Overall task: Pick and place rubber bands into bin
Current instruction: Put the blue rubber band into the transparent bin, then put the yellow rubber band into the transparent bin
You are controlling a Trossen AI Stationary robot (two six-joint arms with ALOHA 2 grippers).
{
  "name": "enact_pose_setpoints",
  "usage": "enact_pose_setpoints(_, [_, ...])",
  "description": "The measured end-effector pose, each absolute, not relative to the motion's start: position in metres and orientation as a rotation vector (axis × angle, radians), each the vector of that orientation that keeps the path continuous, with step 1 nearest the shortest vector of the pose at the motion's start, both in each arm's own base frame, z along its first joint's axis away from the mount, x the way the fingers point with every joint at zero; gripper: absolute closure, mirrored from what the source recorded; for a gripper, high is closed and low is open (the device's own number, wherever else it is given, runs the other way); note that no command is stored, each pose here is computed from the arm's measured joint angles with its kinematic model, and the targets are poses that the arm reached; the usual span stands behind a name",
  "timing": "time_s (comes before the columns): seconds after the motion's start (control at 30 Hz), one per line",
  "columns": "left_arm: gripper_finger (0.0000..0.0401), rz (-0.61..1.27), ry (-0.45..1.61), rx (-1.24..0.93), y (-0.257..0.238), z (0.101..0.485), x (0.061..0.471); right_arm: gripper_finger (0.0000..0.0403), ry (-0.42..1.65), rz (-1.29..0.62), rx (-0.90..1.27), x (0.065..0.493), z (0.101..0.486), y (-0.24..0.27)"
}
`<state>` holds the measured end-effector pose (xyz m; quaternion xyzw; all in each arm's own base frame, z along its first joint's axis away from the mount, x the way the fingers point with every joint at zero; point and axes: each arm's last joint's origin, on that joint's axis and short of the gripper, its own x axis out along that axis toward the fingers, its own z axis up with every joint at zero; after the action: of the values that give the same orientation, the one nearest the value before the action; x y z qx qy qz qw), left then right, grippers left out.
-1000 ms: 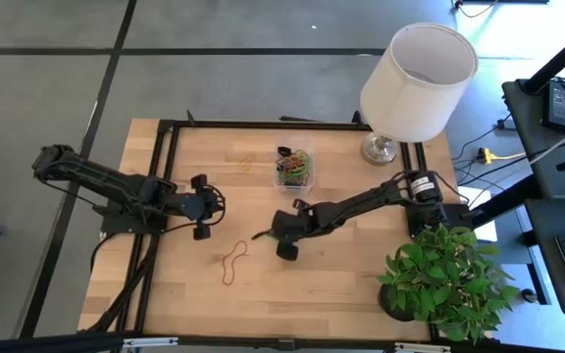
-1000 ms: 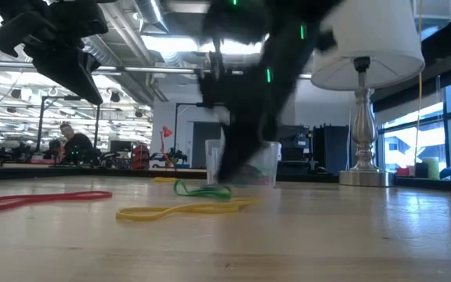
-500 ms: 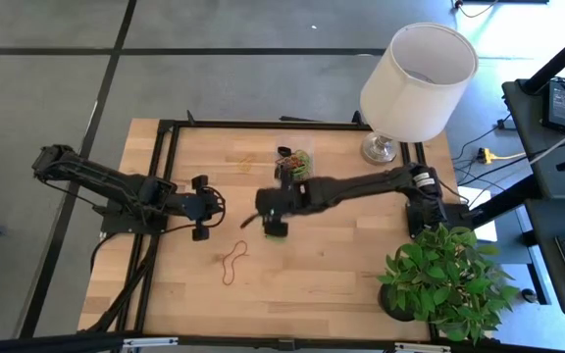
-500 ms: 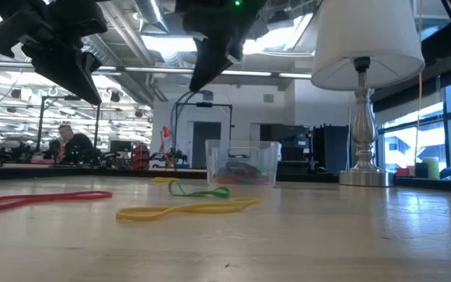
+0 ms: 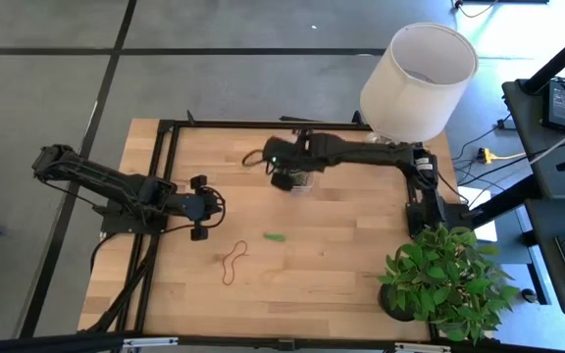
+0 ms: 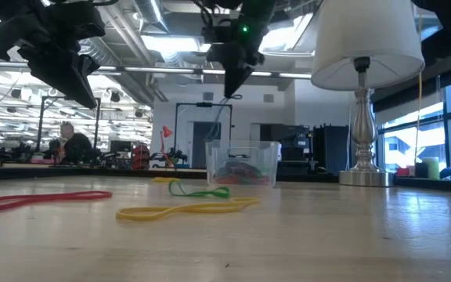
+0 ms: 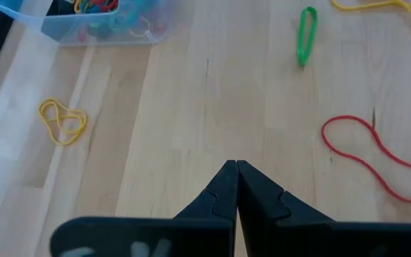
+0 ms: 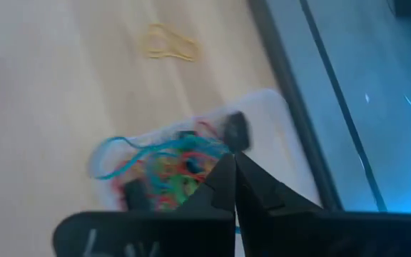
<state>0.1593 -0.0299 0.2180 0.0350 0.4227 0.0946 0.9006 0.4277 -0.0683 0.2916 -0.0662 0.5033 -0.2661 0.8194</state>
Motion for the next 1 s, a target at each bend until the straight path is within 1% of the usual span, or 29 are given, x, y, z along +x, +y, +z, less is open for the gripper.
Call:
enact_pose_setpoints(0.17, [0.0398, 0.197, 0.876, 0.072, -0.030, 0.218, 0.159, 0.0402, 1.087, -0.667, -0.104, 0.419, 0.293, -0.096])
enact_pose_setpoints(0.37, [0.0398, 0.246, 0.860, 0.071, -0.028, 0.218, 0.159, 0.0403, 1.111, -0.628, -0.072, 0.414, 0.291, -0.113])
enact_pose_setpoints(0.5, [0.0399, 0.290, 0.833, 0.049, -0.028, 0.220, 0.160, 0.0403, 1.148, -0.553, -0.009, 0.412, 0.274, -0.116])
enact_pose_setpoints(0.67, [0.0398, 0.296, 0.804, 0.020, -0.028, 0.221, 0.162, 0.0399, 1.195, -0.473, -0.002, 0.410, 0.236, -0.114])
enact_pose_setpoints(0.83, [0.0399, 0.294, 0.773, -0.061, -0.030, 0.223, 0.165, 0.0371, 1.122, -0.292, 0.044, 0.415, 0.212, -0.110])
enact_pose_setpoints(1.0, [0.0398, 0.299, 0.703, -0.173, -0.031, 0.227, 0.170, 0.0324, 1.129, -0.240, 0.029, 0.413, 0.208, -0.114])
